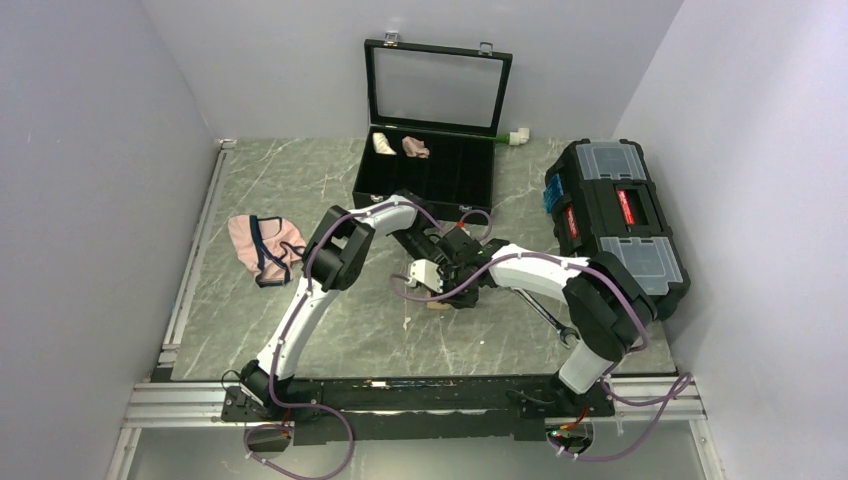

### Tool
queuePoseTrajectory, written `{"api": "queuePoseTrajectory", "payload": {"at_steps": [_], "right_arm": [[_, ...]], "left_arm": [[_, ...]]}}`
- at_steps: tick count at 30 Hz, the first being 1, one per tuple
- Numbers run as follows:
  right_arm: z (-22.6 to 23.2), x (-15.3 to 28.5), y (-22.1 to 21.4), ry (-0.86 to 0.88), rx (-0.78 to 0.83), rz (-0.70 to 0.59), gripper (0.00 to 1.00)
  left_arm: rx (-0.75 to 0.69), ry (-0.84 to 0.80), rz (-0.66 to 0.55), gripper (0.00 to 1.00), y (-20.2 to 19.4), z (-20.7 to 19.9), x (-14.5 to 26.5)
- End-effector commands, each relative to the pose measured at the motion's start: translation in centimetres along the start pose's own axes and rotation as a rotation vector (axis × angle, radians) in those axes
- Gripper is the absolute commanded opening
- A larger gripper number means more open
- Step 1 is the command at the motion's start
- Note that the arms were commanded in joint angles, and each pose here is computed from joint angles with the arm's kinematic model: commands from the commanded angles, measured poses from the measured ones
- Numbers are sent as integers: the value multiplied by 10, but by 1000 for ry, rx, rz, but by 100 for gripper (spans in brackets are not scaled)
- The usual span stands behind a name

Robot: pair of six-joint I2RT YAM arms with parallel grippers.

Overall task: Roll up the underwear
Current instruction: Roll the underwear to the center of the board.

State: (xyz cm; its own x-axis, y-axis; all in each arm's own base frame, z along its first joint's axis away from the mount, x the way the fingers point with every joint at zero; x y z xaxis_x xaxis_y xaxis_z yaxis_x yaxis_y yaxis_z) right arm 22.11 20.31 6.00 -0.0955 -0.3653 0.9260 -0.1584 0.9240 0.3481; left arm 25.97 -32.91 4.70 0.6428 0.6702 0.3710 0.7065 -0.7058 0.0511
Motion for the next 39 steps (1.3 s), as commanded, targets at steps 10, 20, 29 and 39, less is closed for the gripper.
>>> {"api": "queuePoseTrajectory", "payload": {"at_steps": [10, 20, 29, 39], "right_arm": [[29, -17, -14, 194, -53, 62, 0], [38, -20, -25, 258, -99, 87, 0], [33, -15, -22, 312, -147, 30, 0], [7, -11, -10, 524, -225, -90, 0]], "left_arm": [[-67, 181, 22, 28, -19, 30, 11], [-69, 214, -49, 43, -32, 27, 42], [-37, 192, -177, 46, -47, 15, 77], [-101, 374, -513, 47, -82, -5, 138]]}}
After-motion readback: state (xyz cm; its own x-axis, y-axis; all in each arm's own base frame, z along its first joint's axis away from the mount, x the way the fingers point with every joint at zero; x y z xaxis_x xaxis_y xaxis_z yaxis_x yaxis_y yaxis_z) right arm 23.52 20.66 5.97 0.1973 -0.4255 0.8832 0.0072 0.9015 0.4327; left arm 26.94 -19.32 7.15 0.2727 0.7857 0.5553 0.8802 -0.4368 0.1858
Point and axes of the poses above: each gripper's point midway between its finger pads, its own x axis back along the fingers, its own z axis along the line the jaws close on, y = z × x, the point moved 5 cm from there along x, back along the fingers, and after that the axes turned 12 degrees about x, right-handed, at the moved point
